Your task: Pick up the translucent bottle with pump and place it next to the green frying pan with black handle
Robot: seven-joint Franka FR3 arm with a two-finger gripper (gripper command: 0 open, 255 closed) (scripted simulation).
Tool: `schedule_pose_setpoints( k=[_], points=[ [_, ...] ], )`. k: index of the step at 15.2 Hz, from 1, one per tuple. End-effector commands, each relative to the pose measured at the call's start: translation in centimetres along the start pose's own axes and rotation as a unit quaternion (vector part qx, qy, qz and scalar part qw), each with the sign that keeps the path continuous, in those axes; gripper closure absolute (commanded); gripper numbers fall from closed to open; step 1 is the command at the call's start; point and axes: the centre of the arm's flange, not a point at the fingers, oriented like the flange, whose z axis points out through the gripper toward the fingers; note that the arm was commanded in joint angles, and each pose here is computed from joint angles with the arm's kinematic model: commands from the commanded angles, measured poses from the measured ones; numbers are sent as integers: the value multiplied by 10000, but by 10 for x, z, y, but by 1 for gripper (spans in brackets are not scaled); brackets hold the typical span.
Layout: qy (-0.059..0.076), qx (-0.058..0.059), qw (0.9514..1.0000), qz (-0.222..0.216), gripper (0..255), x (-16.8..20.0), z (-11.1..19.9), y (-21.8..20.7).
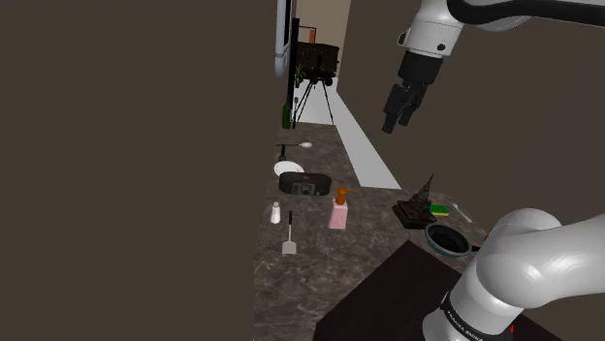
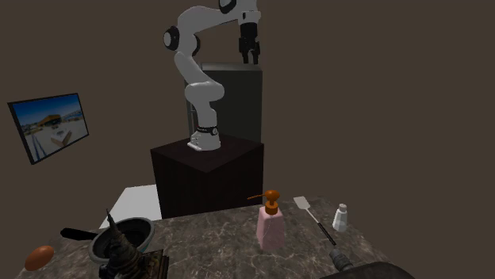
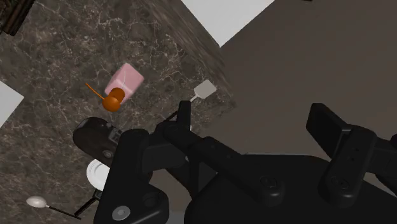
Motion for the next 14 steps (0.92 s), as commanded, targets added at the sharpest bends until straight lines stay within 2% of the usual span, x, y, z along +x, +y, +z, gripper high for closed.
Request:
schedule_pose_setpoints(
  k=[1, 14],
  points=[
    [0, 0, 10000, 0, 0, 0, 0, 0],
    [9, 114, 9999, -87, 0, 56, 131, 99]
  ],
)
